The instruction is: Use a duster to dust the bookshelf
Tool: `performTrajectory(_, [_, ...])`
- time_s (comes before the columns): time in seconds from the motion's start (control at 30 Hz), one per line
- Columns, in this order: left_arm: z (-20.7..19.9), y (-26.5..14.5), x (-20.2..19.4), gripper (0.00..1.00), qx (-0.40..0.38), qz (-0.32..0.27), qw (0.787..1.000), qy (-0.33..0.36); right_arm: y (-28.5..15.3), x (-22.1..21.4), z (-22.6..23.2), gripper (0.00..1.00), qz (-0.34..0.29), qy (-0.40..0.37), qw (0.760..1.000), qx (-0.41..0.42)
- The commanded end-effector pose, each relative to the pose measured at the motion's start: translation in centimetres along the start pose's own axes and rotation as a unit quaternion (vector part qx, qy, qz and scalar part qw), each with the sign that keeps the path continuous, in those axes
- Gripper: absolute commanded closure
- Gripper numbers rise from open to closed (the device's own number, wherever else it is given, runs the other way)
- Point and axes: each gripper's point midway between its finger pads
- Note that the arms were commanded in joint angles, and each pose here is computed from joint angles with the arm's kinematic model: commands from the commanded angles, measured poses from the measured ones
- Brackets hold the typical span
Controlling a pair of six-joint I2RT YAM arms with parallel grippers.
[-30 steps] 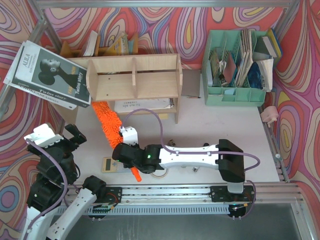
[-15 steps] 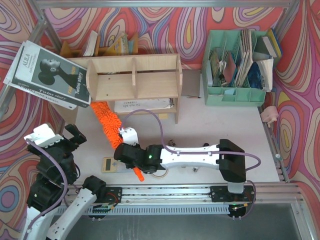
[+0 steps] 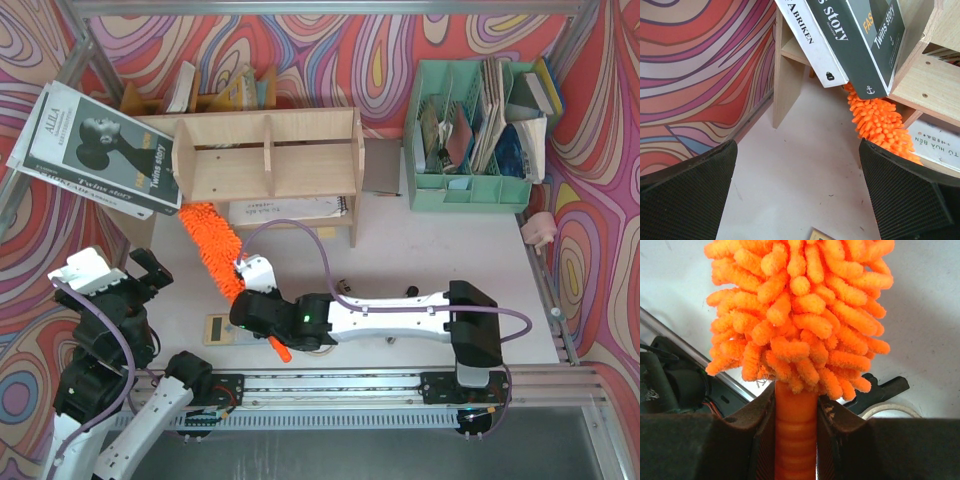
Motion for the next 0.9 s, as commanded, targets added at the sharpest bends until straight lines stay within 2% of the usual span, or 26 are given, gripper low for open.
performTrajectory(0.0, [0.0,0.1,-0.1,0.02,0.002,-0.002,1.0,0.0,1.2,-0.7,0.2,1.0,0.015,-0.018,1.0,0.017])
performTrajectory(0.43, [0.0,0.1,-0.1,0.01,0.002,-0.002,1.0,0.0,2.5,-1.0,4.2,1.0,0.037,-0.08,0.989,0.119])
performTrajectory(0.87, [-0.1,0.2,-0.2,0.02,0.004,0.001,1.0,0.004,3.6,-5.0,1.4,1.0,0.082,-0.111,0.988,0.075])
Point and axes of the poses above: each gripper's point midway between its finger pads, its own y axis out along the fingers, its own z axis along the line the jaws close on, x = y × z, and after that the axes turned 2 degrees about -y, right-handed
